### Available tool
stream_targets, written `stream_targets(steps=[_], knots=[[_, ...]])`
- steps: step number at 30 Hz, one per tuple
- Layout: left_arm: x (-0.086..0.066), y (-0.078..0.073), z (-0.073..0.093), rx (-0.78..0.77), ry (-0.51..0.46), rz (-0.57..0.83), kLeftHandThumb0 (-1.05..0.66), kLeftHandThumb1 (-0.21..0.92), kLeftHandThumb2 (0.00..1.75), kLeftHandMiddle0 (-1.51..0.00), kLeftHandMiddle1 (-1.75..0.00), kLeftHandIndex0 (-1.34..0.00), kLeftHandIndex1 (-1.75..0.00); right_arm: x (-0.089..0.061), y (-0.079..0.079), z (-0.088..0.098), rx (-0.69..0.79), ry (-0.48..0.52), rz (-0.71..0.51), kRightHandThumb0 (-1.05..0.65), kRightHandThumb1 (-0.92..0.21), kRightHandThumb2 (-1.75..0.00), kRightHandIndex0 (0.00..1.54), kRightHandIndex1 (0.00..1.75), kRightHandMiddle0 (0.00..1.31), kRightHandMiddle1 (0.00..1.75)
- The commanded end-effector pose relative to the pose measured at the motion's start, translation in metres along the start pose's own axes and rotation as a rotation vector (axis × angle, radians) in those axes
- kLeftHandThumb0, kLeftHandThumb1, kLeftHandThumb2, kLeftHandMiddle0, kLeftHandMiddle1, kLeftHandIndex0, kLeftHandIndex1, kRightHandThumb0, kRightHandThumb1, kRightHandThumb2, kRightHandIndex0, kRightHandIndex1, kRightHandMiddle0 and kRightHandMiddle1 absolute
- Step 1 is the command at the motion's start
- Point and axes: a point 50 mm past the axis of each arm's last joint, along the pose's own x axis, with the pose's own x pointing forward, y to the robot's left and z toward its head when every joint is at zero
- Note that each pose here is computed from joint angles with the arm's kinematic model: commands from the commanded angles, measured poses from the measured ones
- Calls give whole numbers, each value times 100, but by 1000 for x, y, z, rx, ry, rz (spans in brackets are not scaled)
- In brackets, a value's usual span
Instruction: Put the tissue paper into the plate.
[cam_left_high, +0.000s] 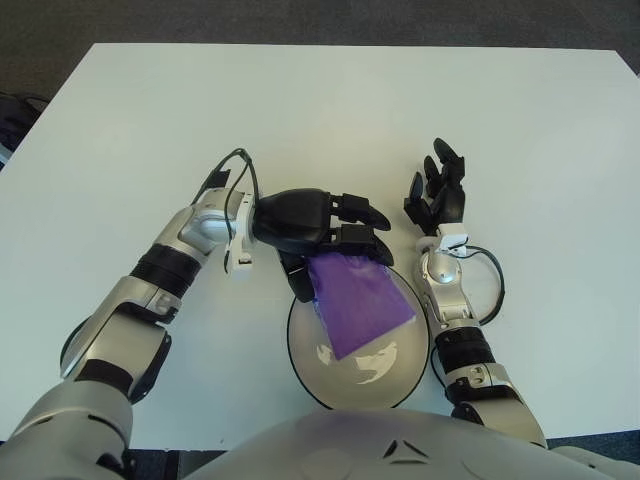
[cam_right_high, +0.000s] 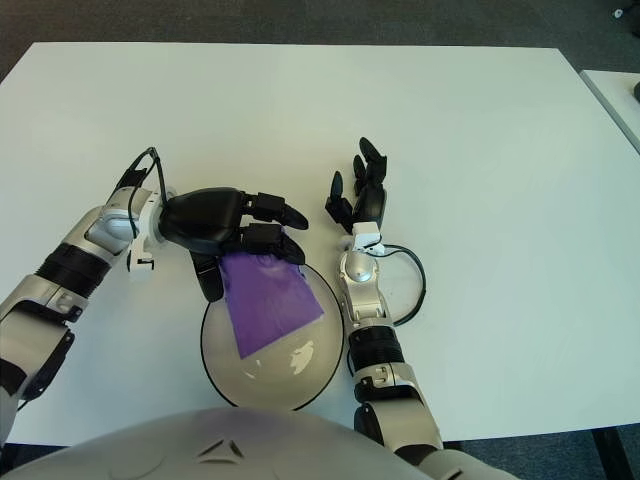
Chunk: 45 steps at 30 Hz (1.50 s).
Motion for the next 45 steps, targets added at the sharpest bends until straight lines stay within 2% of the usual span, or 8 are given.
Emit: stream_targets(steps=[1,19,33,38,45], knots=[[-4,-4,-1,-18,20,26,-73,92,84,-30,-37,0,-82,-48,-11,-63,-87,378,-36,-73,-92,-69,29,0,0,65],[-9,-3,-5,14,40,37,-70,92,80,-32,-36,0,-87,-46,-8,-64,-92,387,-42,-76,-92,-68,31,1,0,69],[-17,10,-3,37,45,113,-70,92,85,-33,-33,0,-89,-45,-4,-63,-84,399,-67,-76,-92,-69,32,1,0,67],[-26,20,-9,21,98,241,-71,92,80,-32,-31,0,-91,-45,-3,-63,-90,386,-69,-77,-92,-68,32,1,0,64],[-35,28,-18,-183,141,599,-72,92,66,-32,-30,0,-93,-44,-5,-65,-92,383,-41,-77,-92,-68,31,0,0,63]])
